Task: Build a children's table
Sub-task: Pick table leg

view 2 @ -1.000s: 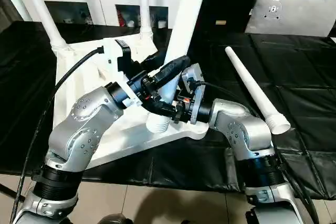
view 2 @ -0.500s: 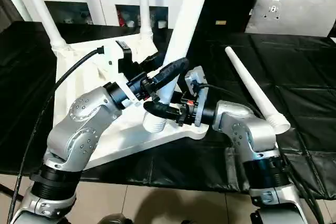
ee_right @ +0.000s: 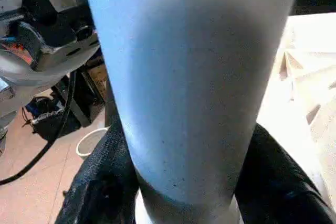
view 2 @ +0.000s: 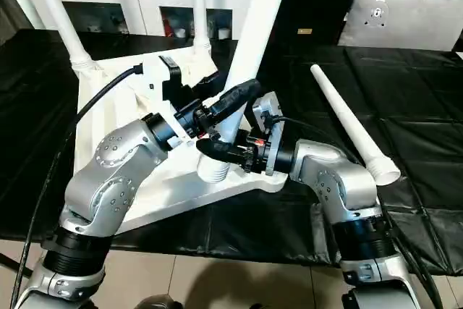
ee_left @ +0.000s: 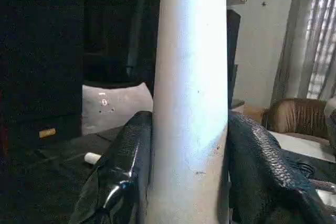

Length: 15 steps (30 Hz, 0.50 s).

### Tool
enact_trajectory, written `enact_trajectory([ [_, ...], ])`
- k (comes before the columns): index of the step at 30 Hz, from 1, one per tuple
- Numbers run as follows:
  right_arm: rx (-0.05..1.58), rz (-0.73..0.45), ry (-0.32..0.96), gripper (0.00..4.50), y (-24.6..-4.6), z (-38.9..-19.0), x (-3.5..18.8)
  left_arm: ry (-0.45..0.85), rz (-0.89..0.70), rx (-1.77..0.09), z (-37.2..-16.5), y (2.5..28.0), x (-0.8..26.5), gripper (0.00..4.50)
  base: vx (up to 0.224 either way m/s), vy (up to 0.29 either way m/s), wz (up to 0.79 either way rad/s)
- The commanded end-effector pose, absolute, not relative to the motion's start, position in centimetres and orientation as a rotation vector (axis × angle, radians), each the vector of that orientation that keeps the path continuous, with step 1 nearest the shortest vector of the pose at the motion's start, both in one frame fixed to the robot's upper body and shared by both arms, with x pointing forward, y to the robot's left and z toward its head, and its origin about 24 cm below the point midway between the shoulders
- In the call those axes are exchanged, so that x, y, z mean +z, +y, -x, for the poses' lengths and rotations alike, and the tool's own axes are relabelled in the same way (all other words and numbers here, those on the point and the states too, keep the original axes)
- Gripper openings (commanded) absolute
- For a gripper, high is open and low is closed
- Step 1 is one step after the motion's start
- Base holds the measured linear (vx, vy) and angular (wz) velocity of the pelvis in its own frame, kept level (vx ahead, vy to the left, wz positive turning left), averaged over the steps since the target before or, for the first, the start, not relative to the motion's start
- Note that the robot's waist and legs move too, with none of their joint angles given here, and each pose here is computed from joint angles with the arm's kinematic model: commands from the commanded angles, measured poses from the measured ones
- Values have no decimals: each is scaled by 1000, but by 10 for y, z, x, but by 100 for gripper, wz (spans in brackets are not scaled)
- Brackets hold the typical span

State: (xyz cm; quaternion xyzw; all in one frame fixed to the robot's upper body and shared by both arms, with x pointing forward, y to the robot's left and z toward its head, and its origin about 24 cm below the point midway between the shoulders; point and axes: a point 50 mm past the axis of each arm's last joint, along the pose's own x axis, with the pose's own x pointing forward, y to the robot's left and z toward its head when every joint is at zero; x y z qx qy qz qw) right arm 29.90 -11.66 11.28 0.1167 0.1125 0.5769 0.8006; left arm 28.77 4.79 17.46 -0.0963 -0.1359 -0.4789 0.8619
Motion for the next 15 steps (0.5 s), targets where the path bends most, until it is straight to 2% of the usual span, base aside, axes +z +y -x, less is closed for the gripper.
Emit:
enact_trajectory([
  [1, 1210, -256, 230, 198, -121, -303, 114, -306, 211, -1014, -286, 46, 179, 180, 0, 0, 0],
  [4, 1206, -253, 229, 195, -122, -303, 114, -295, 256, -1015, -286, 47, 180, 180, 0, 0, 0],
  [5, 1205, -253, 229, 194, -122, -303, 114, -294, 260, -1020, -285, 47, 180, 215, 0, 0, 0],
  [7, 1196, -246, 236, 193, -122, -304, 112, -292, 312, -1104, -278, 44, 183, 250, 0, 0, 0],
  [9, 1181, -241, 251, 193, -123, -305, 110, -297, 329, -1163, -272, 41, 185, 253, 0, 0, 0],
  [10, 1169, -236, 260, 193, -123, -306, 109, -299, 327, -1183, -269, 40, 185, 280, 0, 0, 0],
  [15, 1135, -234, 280, 190, -123, -308, 104, -285, 321, -1259, -262, 35, 184, 312, 0, 0, 0],
])
